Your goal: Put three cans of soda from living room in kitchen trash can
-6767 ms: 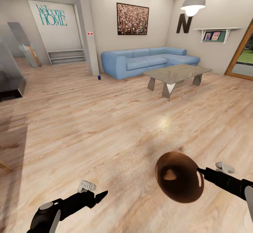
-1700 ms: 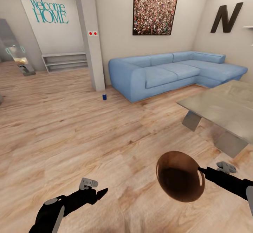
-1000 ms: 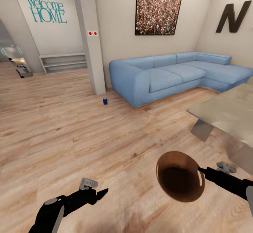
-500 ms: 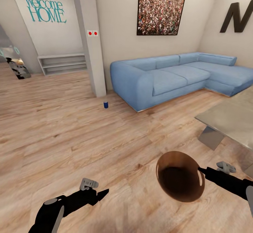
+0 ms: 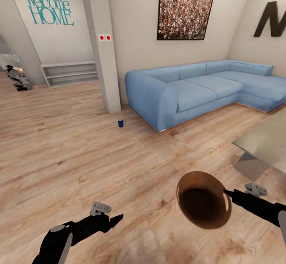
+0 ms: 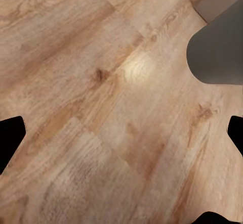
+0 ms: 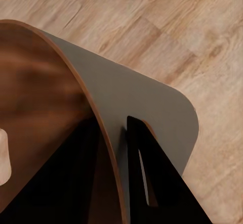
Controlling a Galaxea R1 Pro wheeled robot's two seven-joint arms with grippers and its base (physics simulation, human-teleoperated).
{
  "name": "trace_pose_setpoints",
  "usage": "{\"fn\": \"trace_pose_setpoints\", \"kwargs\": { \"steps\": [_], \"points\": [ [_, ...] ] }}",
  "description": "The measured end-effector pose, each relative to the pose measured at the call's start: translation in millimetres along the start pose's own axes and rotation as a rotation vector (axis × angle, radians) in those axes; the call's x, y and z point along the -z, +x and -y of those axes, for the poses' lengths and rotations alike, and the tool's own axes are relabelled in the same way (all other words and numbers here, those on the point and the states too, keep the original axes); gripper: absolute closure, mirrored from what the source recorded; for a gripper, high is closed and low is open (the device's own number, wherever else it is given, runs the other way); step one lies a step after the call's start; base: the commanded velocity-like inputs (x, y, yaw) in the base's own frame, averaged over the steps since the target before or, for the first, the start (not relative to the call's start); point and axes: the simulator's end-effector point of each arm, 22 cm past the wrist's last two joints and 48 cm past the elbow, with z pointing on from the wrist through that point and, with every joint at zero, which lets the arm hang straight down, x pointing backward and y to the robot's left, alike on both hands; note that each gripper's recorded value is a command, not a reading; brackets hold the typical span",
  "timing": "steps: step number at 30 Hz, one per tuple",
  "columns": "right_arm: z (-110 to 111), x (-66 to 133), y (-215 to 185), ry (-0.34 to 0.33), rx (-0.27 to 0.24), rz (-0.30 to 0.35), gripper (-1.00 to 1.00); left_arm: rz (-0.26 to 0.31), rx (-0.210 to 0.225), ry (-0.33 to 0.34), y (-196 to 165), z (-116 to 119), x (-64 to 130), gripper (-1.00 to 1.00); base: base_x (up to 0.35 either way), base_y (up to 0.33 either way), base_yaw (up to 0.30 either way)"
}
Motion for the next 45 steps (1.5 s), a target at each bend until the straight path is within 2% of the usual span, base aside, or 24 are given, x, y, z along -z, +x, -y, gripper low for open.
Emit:
{"fn": "trace_pose_setpoints", "kwargs": {
  "steps": [45],
  "points": [
    [0.0, -0.1, 0.3, 0.001, 0.001, -0.001, 1.0, 0.0, 0.0, 0.0, 0.0, 0.1, 0.0, -1.0, 0.34, 0.103, 0.0]
  ]
}}
